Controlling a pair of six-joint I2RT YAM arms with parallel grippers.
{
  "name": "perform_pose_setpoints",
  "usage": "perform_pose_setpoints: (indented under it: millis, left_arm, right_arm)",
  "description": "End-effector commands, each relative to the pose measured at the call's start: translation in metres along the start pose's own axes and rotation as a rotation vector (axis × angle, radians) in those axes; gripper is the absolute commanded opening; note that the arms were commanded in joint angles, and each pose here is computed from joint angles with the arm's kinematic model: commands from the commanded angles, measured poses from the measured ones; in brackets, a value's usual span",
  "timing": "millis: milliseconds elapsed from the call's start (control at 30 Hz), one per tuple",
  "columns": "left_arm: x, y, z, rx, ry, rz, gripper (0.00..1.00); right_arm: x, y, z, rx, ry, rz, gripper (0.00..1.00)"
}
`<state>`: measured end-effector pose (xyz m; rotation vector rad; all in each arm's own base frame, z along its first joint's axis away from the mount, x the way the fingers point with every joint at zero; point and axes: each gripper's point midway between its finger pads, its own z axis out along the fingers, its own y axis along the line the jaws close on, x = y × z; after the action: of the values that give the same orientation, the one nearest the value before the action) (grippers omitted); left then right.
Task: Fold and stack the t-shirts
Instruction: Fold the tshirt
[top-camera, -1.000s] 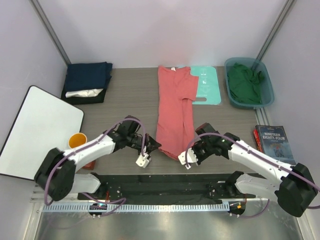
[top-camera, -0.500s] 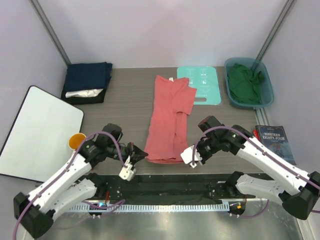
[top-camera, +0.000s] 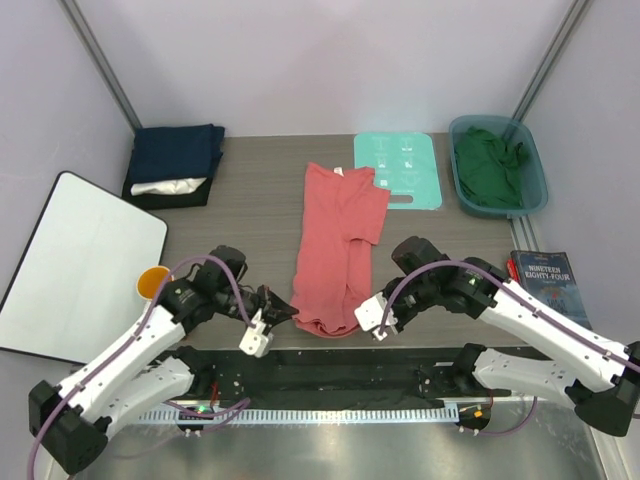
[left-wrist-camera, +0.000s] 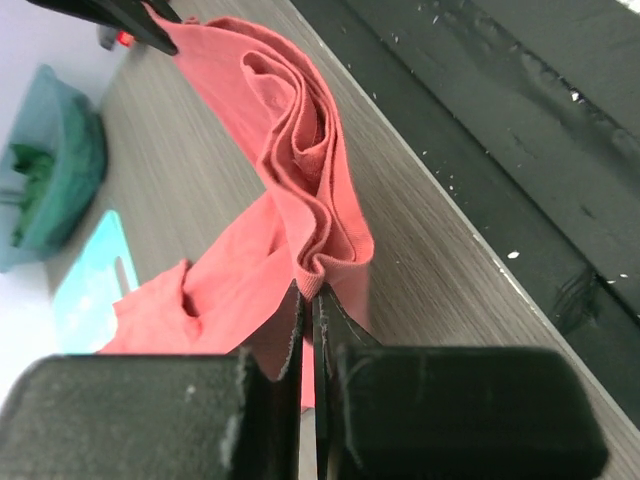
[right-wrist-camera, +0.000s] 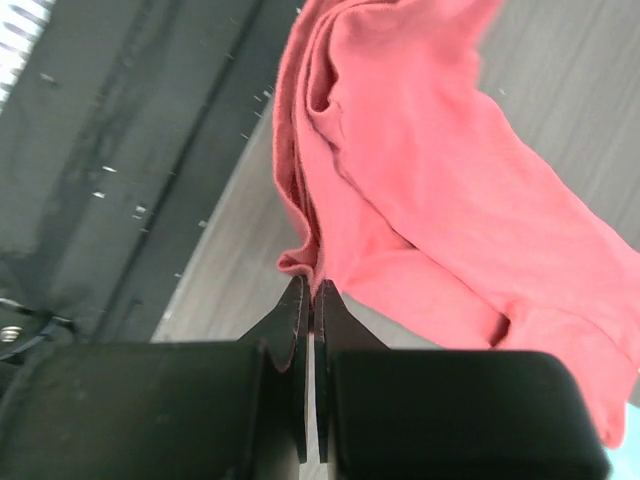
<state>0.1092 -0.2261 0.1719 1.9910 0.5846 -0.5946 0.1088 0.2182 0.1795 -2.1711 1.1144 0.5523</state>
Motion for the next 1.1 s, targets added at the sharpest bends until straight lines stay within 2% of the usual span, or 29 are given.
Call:
perform_pose_setpoints:
  millis: [0, 267, 467, 833, 1067]
  left_arm:
    - [0.014, 0.032, 0.007, -0.053, 0.012, 0.007, 0.00]
    - [0.050, 0.063, 0.011, -0.121, 0.098, 0.000, 0.00]
    - [0.085, 0.080, 0.011, -0.169, 0.149, -0.023, 0.00]
    - [0.151, 0.122, 0.007, -0.225, 0.216, -0.027, 0.00]
    - [0.185, 0.134, 0.006, -0.234, 0.232, -0.042, 0.00]
  right_arm:
    - [0.013, -0.033, 0.001, 0.135, 0.078, -0.065, 0.01]
    - [0.045, -0.061, 0.001, 0.241, 0.208, -0.100, 0.01]
    - [0.068, -0.084, -0.002, 0.308, 0.254, -0.094, 0.01]
    - [0.115, -0.135, 0.004, 0.370, 0.286, -0.064, 0.01]
    - [0.141, -0.170, 0.017, 0.406, 0.288, -0.043, 0.01]
